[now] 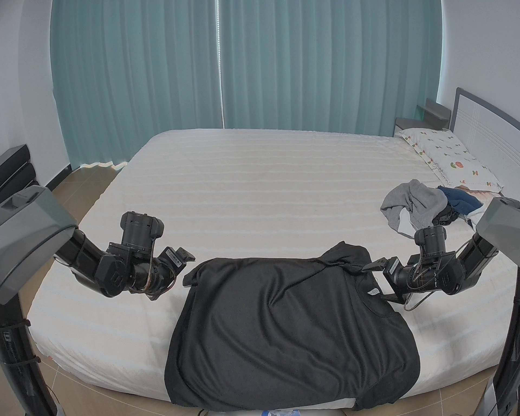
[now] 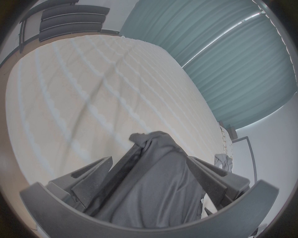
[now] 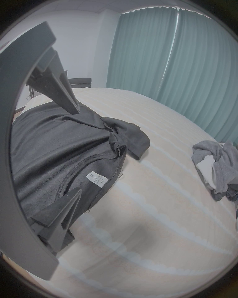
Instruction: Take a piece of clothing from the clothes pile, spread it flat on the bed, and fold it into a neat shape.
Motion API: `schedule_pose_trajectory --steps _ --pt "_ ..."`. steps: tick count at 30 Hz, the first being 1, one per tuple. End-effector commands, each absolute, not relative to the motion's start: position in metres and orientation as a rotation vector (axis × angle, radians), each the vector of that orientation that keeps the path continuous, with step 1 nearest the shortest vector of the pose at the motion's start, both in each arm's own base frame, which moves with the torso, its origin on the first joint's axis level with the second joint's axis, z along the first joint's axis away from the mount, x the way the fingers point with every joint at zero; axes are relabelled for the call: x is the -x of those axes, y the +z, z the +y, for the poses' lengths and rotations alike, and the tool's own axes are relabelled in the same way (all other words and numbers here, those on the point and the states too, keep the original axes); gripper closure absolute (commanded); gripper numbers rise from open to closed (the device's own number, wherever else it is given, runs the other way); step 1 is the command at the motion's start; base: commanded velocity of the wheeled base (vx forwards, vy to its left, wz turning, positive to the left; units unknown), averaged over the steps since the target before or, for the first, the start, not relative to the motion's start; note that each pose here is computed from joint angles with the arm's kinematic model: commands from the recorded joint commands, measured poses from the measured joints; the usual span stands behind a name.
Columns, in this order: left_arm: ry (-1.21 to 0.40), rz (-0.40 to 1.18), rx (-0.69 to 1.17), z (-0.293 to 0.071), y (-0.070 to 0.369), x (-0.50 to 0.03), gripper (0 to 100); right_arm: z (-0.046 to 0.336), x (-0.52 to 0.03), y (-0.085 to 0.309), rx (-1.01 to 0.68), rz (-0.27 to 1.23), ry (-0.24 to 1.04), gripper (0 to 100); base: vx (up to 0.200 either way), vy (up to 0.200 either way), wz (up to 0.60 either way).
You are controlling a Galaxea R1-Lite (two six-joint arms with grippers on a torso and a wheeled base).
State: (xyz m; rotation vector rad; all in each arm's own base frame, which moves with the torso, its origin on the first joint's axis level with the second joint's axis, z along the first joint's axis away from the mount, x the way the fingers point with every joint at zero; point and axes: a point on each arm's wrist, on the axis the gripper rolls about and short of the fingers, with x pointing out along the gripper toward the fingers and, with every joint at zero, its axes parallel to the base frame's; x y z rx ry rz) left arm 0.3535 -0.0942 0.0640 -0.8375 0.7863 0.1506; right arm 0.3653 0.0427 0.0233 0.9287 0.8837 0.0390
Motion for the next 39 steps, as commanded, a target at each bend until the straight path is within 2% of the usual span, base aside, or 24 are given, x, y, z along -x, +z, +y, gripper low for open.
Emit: schedule_pose_trajectory --steps 1,5,6,11,30,31,39 --pt "0.193 0.786 0.844 -0.09 0.028 -0.394 0 0.042 -0.366 0.014 -0.946 0.901 0.025 0 0.0 0.0 0.0" --pt "0.189 0.761 0.852 -0.089 0.024 -0.414 0 0.042 -0.366 0.012 -0.946 0.908 0.021 0 0.0 0.0 0.0" --pt "0.192 0.766 0.847 -0.092 0.012 -0.422 0 0.043 -0.365 0.012 -0.945 0.909 0.02 0 0.0 0.0 0.0" --pt "0.208 0.787 0.849 -0.087 -0.005 -0.427 0 0.042 -0.365 0.011 -0.945 0.91 0.018 0 0.0 0.0 0.0" --pt "0.168 0.798 0.794 -0.096 -0.011 -0.429 0 0.043 -0.365 0.009 -0.943 0.918 0.019 0 0.0 0.0 0.0" --pt "0.166 0.795 0.792 -0.097 -0.011 -0.431 100 0.043 -0.365 0.009 -0.943 0.916 0.02 0 0.0 0.0 0.0" --pt "0.154 0.741 0.809 -0.099 -0.008 -0.441 100 0.043 -0.365 0.01 -0.943 0.915 0.021 0 0.0 0.0 0.0"
